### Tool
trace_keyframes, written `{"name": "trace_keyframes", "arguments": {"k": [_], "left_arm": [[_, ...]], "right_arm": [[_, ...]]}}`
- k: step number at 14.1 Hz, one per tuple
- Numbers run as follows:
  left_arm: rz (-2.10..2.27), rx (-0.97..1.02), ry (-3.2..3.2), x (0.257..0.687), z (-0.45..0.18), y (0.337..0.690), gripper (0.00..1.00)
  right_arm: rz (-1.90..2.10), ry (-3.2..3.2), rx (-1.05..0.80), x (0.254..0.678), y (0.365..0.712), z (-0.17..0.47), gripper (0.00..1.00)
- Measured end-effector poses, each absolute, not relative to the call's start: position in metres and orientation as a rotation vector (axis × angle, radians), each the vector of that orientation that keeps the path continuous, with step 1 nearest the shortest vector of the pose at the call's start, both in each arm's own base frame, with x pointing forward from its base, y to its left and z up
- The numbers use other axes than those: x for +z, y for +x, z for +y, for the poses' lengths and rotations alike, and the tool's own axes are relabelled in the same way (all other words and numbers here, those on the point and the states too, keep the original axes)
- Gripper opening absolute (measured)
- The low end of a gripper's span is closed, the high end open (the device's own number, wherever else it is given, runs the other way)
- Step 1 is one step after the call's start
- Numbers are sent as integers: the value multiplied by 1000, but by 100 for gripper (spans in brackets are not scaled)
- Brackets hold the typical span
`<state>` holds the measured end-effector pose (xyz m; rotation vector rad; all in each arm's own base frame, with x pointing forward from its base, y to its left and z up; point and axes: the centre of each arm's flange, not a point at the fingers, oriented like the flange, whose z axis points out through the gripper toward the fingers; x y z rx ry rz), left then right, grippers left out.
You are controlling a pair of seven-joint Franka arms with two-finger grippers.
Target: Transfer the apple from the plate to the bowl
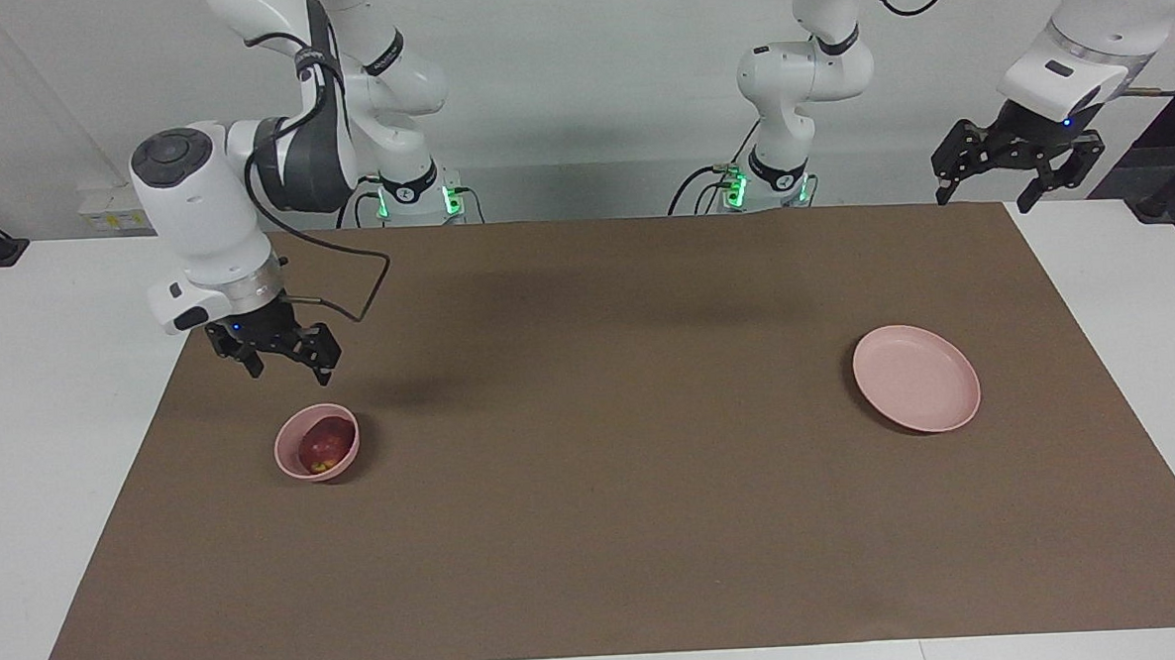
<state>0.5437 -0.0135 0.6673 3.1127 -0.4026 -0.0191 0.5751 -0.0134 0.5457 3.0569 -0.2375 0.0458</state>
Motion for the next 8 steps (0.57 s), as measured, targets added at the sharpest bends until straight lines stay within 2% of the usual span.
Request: {"name": "trace_keyframes", "arguments": {"k": [8], "left_arm": [[-402, -19, 3113, 667, -13, 544, 100]], "right_arm": [[-187, 3076, -49, 604, 549, -17, 100]]}}
